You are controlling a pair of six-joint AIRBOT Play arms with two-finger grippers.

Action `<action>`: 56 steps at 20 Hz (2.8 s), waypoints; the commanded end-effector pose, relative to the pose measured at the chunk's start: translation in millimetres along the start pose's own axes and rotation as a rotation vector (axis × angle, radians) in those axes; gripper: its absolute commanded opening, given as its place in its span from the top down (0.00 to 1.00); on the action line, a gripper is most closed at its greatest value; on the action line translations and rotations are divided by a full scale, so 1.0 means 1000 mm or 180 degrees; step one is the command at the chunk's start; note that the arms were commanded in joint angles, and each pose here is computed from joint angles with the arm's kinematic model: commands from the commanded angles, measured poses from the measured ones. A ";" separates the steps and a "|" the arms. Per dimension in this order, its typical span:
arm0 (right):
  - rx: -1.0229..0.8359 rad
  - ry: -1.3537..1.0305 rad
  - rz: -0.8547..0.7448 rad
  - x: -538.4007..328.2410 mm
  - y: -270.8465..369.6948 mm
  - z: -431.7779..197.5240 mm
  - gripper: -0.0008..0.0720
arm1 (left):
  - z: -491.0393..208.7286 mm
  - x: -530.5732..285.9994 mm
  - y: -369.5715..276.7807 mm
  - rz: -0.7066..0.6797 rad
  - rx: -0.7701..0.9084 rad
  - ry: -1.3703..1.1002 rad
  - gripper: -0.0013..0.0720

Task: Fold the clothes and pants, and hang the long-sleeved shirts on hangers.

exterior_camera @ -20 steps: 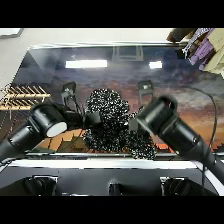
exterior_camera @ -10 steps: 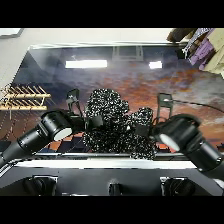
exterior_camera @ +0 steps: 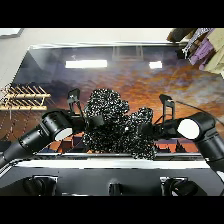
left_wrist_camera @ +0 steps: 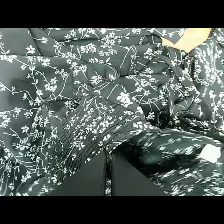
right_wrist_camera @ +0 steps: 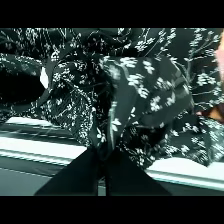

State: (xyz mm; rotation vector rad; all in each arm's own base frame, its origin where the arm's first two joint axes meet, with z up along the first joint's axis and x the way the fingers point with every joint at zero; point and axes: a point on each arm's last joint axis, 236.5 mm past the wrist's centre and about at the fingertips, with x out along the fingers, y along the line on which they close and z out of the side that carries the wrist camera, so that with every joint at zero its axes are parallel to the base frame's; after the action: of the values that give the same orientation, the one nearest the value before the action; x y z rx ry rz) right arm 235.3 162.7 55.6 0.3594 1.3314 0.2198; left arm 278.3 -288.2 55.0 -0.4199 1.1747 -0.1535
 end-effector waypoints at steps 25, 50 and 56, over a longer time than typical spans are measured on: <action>0.0051 -0.0025 0.0309 0.017 0.012 -0.002 0.95 | 0.124 -0.175 0.364 0.1769 -0.0737 -0.0642 0.34; -0.0096 -0.0078 0.0036 0.018 -0.009 0.001 0.95 | 0.090 -0.034 0.501 0.1418 0.0126 0.0674 0.18; -0.0094 -0.0080 0.0038 0.018 -0.008 0.001 0.95 | 0.087 -0.025 0.504 0.1396 0.0115 0.0723 0.40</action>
State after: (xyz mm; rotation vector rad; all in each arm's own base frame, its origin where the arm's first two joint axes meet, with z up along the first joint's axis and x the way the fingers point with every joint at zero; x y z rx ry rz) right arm 240.2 161.6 36.3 0.3430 1.3004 0.2456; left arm 297.5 200.7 -91.0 -0.1078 1.4549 0.1657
